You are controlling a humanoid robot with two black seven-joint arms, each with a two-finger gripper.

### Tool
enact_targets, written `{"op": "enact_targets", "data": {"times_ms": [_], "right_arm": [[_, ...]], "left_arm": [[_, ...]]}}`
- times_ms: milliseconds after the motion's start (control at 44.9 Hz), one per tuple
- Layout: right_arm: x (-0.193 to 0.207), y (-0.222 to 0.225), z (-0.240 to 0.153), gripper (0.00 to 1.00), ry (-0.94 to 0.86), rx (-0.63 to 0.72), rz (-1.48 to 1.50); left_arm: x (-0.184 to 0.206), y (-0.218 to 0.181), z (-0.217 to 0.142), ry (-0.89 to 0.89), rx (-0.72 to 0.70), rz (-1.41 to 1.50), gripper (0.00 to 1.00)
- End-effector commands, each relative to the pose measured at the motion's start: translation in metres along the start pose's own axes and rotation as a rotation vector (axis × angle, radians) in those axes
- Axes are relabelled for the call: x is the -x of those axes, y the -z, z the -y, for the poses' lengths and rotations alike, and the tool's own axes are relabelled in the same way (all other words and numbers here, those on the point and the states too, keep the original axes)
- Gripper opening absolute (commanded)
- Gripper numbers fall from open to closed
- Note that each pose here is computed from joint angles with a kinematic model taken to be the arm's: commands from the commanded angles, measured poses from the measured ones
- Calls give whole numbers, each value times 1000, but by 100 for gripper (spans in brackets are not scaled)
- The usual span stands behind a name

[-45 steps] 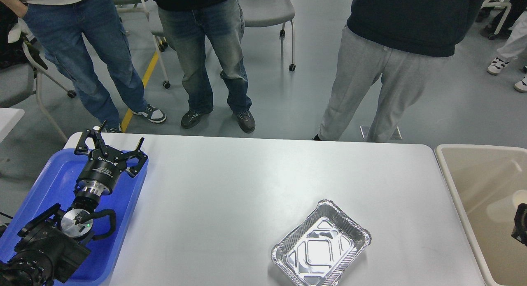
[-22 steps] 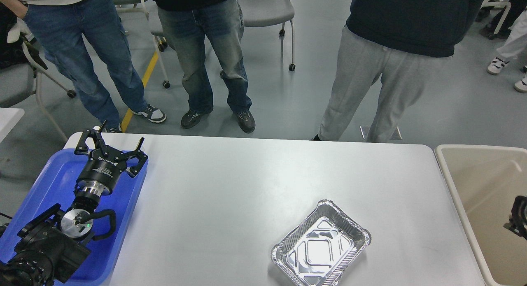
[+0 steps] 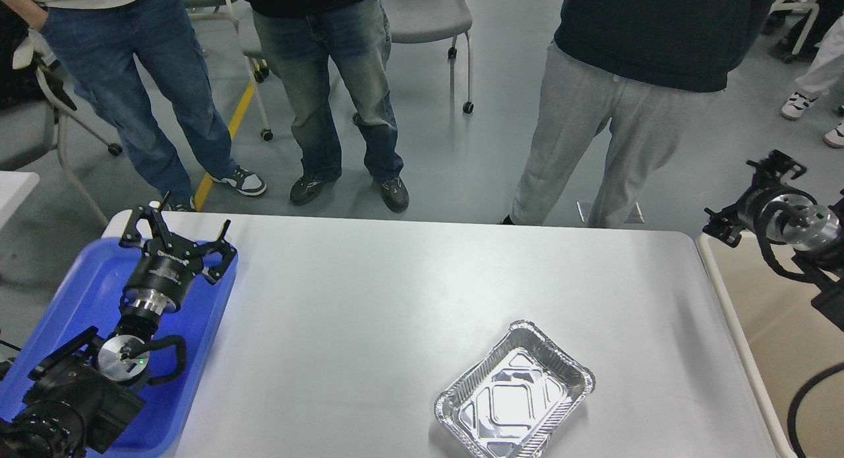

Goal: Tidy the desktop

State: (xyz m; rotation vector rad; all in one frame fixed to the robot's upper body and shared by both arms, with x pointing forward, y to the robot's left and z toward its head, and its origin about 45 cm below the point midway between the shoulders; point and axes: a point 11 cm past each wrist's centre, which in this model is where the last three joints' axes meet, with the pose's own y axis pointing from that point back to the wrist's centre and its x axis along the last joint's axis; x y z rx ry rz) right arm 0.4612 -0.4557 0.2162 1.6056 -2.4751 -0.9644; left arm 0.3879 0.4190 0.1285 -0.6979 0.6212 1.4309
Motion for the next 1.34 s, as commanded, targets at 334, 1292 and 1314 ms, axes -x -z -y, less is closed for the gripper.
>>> {"op": "enact_targets", "data": {"times_ms": [334, 1292, 1314], "right_arm": [[224, -35, -83, 100, 953, 54, 219], [177, -182, -78, 100, 990, 189, 385], [176, -183, -77, 100, 986, 191, 384]], "left_arm": [[0, 1, 0, 0, 0, -2, 100], [0, 0, 0, -1, 1, 0, 100], [0, 1, 0, 0, -1, -1, 100]]}}
